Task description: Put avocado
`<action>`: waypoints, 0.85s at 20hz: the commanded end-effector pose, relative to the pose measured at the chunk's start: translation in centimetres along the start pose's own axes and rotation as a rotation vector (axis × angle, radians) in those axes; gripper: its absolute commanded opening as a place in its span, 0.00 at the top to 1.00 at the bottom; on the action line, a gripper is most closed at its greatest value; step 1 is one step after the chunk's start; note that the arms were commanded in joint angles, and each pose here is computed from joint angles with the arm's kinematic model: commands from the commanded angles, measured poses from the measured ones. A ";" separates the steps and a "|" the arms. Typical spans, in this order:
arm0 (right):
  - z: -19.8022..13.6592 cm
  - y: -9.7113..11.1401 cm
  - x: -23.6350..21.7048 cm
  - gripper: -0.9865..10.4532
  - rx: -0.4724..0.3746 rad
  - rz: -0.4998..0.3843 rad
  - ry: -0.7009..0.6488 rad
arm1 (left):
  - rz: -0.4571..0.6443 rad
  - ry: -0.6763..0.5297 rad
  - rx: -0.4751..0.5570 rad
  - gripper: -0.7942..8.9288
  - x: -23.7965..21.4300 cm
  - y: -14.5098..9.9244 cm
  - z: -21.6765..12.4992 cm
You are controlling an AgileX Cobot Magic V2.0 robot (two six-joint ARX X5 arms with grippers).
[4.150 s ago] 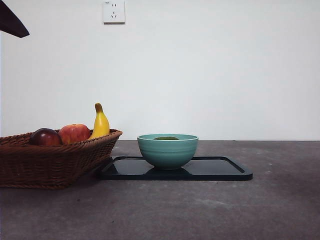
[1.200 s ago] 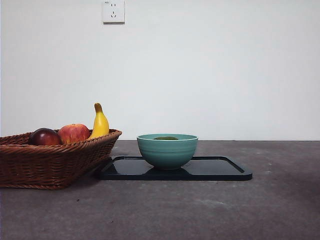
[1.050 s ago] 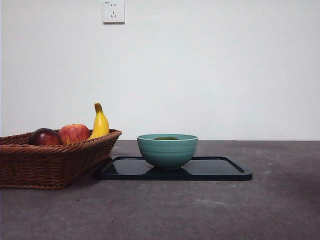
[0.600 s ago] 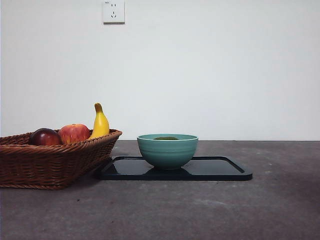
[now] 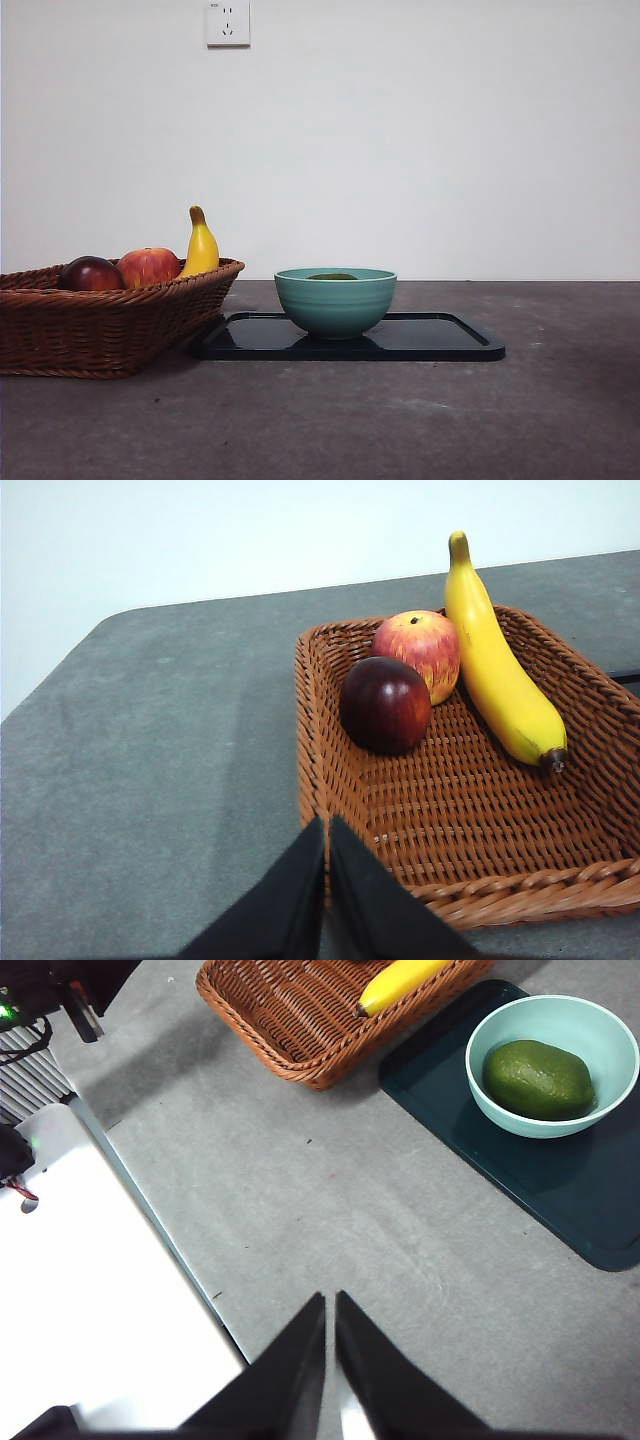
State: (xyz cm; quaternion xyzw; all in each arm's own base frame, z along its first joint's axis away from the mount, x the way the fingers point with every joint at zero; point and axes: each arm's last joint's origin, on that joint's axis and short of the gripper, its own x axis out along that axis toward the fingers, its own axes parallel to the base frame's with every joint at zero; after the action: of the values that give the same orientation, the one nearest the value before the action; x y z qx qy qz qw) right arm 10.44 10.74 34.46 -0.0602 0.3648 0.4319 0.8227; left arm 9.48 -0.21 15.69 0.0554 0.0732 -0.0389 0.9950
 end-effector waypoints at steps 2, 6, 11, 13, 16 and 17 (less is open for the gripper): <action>0.3 0.2 0.0 0.91 -0.007 0.009 -0.009 | 0.000 0.028 -0.008 0.91 0.2 0.0 -0.8; 0.2 -0.2 -0.5 0.91 -0.033 -0.024 -0.032 | 0.000 0.028 -0.008 0.91 0.2 0.0 -0.8; -0.3 -3.1 -2.9 0.91 0.031 -0.216 -0.327 | 0.000 0.028 -0.008 0.91 0.2 0.0 -0.8; -2.4 -4.3 -3.3 0.91 0.054 -0.337 -0.447 | 0.000 0.028 -0.008 0.91 0.2 0.0 -0.8; -6.3 -6.2 -2.6 0.91 0.081 -0.543 -0.604 | 0.000 0.028 -0.008 0.91 0.2 0.0 -0.8; -7.6 -6.8 -2.1 0.91 0.091 -0.600 -0.636 | 0.000 0.028 -0.008 0.91 0.2 0.0 -0.8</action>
State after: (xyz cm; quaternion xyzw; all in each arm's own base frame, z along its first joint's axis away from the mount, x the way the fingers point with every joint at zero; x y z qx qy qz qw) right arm 10.43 1.94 29.07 0.0127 0.0773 0.1545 0.9849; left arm 9.48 -0.21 15.70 0.0543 0.0731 -0.0384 0.9951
